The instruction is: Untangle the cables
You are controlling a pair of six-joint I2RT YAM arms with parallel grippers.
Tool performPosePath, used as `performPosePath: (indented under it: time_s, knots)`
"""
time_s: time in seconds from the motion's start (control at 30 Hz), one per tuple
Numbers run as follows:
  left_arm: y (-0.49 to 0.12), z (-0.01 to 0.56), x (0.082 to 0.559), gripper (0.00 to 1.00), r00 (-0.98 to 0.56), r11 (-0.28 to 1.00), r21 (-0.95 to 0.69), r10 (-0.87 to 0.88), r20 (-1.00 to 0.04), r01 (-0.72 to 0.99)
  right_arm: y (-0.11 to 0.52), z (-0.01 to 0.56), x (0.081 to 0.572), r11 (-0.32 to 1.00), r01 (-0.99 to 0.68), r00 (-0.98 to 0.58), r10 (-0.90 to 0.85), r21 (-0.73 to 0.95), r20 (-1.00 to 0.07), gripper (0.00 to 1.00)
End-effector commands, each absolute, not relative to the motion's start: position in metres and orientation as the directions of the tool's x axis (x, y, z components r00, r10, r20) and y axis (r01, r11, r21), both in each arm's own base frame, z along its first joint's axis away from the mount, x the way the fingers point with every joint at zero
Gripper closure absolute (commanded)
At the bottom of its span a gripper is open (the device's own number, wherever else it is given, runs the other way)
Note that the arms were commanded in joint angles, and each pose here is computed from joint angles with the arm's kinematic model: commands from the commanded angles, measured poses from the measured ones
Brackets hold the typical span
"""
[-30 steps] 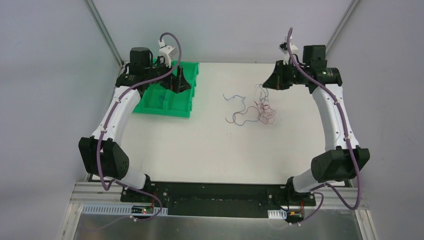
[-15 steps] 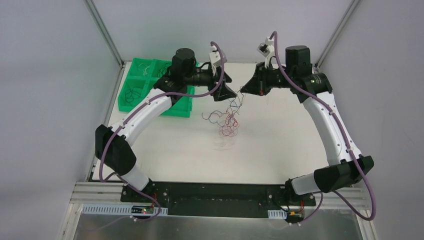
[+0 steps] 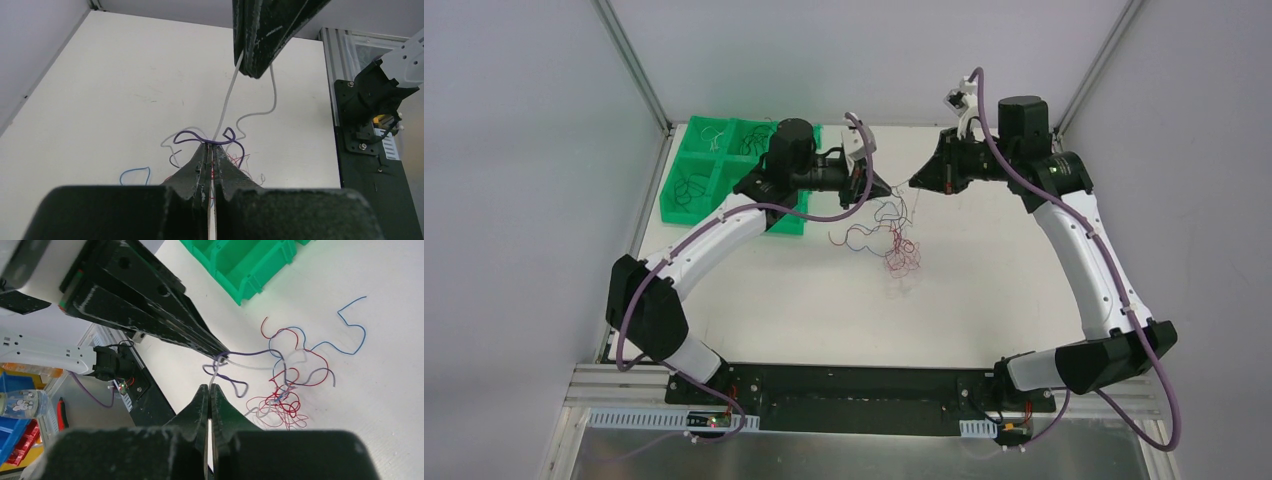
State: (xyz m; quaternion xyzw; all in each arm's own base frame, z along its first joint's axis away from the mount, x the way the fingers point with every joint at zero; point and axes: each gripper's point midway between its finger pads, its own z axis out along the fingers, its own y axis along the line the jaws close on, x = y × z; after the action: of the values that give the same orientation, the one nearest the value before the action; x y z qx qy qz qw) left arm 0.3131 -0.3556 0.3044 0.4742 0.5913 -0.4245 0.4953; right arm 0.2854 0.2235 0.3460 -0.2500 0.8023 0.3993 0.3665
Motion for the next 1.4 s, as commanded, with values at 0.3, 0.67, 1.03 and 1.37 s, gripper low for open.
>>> performPosePath:
  time_s: [0.3, 0.67, 1.03, 1.37]
  knots:
    - [-0.312, 0.282, 0.313, 0.30, -0.099, 0.275, -0.031, 0.237, -0.966, 0.961, 0.204, 0.409, 0.299, 0.553, -0.721, -0.479, 0.037, 0.417, -0.877, 1.00]
    - [-0.359, 0.390, 0.335, 0.01, -0.069, 0.285, -0.070, -0.014, -0.998, 0.956, 0.223, 0.459, 0.305, 0.467, -0.760, -0.439, 0.144, 0.452, -0.887, 1.00]
    - [-0.394, 0.412, 0.328, 0.23, -0.074, 0.196, -0.091, -0.094, -0.993, 0.976, 0.240, 0.466, 0.308, 0.453, -0.751, -0.445, 0.189, 0.480, -0.875, 1.00]
    - [-0.383, 0.425, 0.314, 0.09, -0.082, 0.210, -0.104, -0.112, -0.990, 0.972, 0.244, 0.472, 0.328, 0.472, -0.715, -0.436, 0.274, 0.515, -0.857, 1.00]
